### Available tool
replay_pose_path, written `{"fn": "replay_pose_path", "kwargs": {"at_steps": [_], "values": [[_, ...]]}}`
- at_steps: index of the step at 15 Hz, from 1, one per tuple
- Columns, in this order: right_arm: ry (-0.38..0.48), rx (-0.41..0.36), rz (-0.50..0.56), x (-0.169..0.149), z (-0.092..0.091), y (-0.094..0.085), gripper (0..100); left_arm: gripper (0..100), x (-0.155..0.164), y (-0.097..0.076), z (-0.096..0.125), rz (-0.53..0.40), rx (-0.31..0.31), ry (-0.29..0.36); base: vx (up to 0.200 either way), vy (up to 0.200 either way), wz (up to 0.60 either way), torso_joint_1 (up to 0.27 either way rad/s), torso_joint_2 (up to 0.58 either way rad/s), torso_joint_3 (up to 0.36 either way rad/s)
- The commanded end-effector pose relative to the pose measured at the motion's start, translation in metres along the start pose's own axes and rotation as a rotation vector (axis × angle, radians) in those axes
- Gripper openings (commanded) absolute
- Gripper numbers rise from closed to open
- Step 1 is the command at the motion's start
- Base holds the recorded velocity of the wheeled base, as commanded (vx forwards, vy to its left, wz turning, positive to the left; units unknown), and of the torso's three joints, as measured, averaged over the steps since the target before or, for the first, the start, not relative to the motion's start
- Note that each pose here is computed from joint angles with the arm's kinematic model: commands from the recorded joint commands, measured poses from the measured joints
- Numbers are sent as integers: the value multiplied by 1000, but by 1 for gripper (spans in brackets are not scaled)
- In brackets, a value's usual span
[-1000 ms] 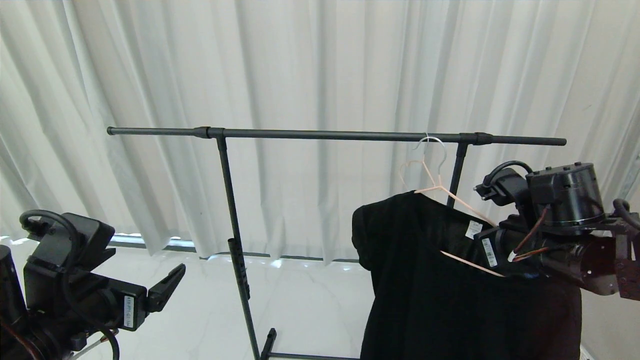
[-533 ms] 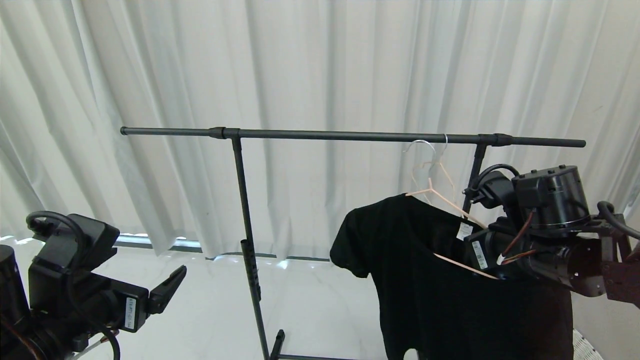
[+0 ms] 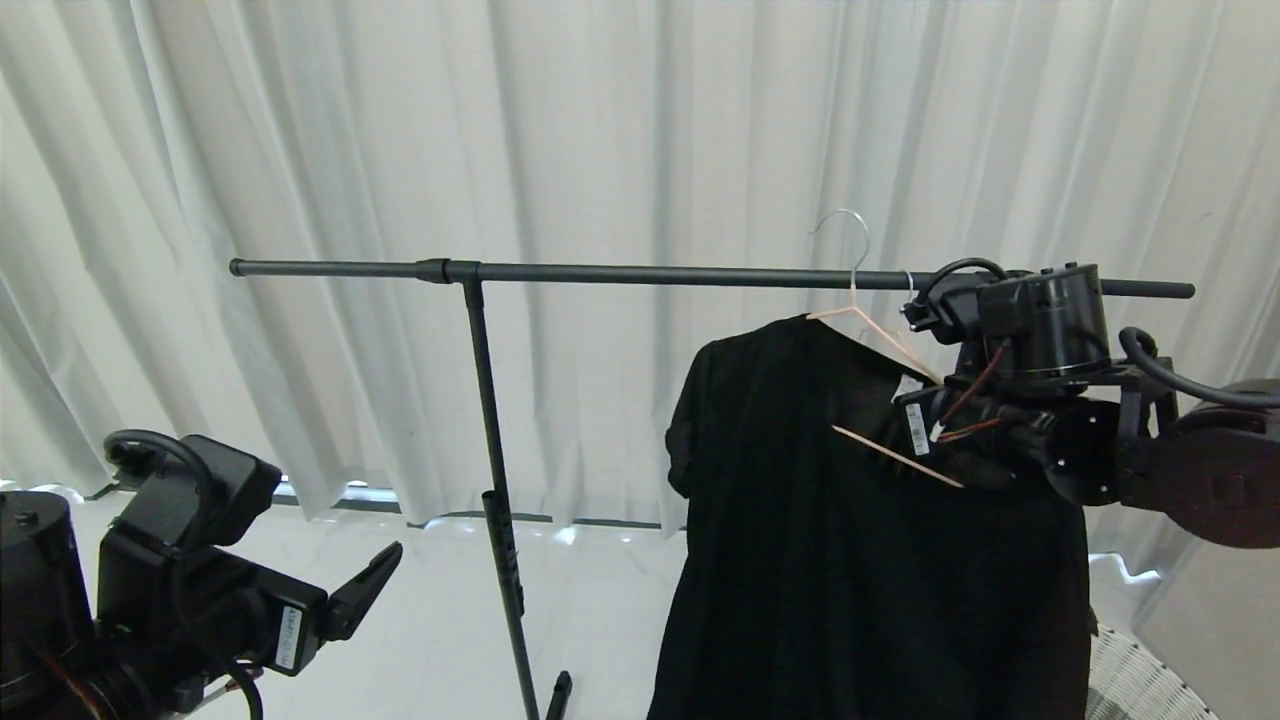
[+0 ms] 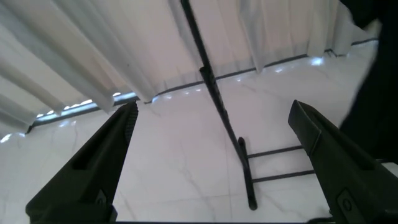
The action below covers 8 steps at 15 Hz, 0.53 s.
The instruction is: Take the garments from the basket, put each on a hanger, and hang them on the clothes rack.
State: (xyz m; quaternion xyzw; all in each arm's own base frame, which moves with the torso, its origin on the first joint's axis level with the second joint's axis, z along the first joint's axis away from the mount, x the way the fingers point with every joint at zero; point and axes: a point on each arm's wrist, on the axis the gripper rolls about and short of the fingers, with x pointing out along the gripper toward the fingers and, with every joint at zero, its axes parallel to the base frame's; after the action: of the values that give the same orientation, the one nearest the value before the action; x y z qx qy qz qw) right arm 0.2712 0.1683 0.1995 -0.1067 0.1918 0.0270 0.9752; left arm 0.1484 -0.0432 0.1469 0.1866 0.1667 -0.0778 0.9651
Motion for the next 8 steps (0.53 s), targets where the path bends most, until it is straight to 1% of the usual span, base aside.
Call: {"fn": "replay_pose_path", "kwargs": {"at_steps": [1, 6, 8], "values": [[3, -3, -1, 8, 2, 5, 0, 100, 1, -3, 0, -15, 7, 2, 200, 0, 0, 7, 2, -2], [6, -3, -3, 7, 1, 5, 0, 100, 0, -3, 0, -15, 7, -1, 200, 0, 0, 5, 3, 3], [8, -5, -3, 7, 0, 5, 0, 100, -1, -5, 1, -27, 11, -7, 0, 0, 0, 0, 0, 0]]}}
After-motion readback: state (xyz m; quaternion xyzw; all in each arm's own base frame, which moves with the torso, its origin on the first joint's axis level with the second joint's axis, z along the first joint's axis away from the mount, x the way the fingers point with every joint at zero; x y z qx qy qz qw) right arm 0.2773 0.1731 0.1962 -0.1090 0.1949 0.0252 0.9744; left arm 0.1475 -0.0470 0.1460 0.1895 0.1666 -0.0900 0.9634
